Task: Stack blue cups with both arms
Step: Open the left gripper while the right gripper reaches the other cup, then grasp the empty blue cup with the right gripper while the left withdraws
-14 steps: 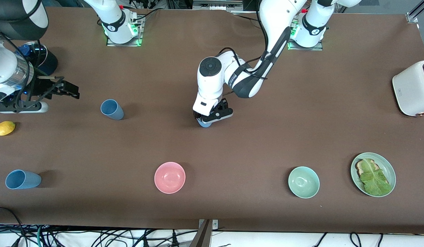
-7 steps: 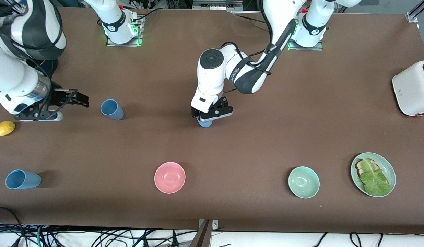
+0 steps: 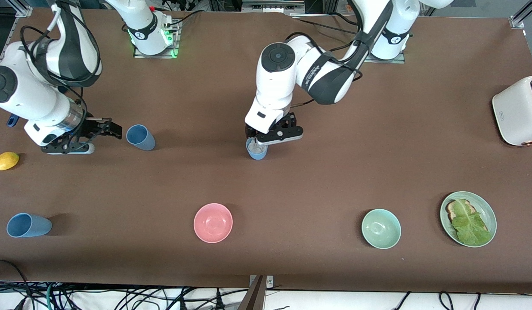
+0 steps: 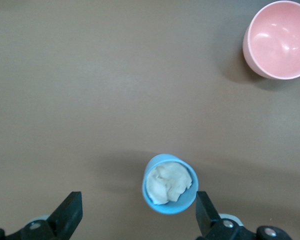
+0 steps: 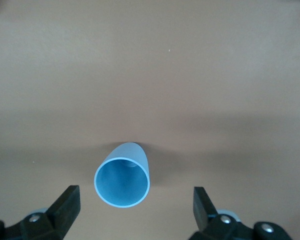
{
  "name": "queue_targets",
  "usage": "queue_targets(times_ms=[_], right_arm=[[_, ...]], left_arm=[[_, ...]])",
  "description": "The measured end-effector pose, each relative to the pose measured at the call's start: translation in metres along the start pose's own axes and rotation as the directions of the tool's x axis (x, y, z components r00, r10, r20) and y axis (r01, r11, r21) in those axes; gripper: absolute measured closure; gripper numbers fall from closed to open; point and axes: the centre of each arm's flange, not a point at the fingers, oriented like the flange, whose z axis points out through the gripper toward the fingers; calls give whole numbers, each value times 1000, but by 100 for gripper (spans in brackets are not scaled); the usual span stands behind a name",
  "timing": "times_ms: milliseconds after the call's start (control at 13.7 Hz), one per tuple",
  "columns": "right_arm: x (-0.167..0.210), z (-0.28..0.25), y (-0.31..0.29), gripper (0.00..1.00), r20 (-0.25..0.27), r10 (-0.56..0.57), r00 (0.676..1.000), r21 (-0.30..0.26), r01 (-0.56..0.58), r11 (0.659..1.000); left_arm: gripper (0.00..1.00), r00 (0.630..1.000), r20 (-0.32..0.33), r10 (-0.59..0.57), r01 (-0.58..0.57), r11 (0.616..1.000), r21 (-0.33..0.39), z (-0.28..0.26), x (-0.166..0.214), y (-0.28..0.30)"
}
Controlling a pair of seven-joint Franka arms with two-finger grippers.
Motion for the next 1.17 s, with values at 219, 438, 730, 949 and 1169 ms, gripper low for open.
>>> queue_targets(times_ms=[219,438,730,949,1169], right_arm=[[-13,26,1,0,11,2,1000,0,-2,1000],[-18,36,4,0,21,4,1000,-1,-4,1000],[-27,56,7,0,12,-10,1000,0,10,1000],[-32,64,8,0,19,-14,1000,0,14,1000],[-34,70,8,0,32,-32,999,0,32,999]], left_arm=[[0,999,39,29,-30,999,26,-29,11,-10],[0,993,78,90,-92,996,20,-67,41,-37],[0,977,101,187,-189,982,13,-115,94,-103],[0,969,101,226,-228,974,10,-142,128,-155],[0,970,96,224,-226,974,10,-164,152,-199]])
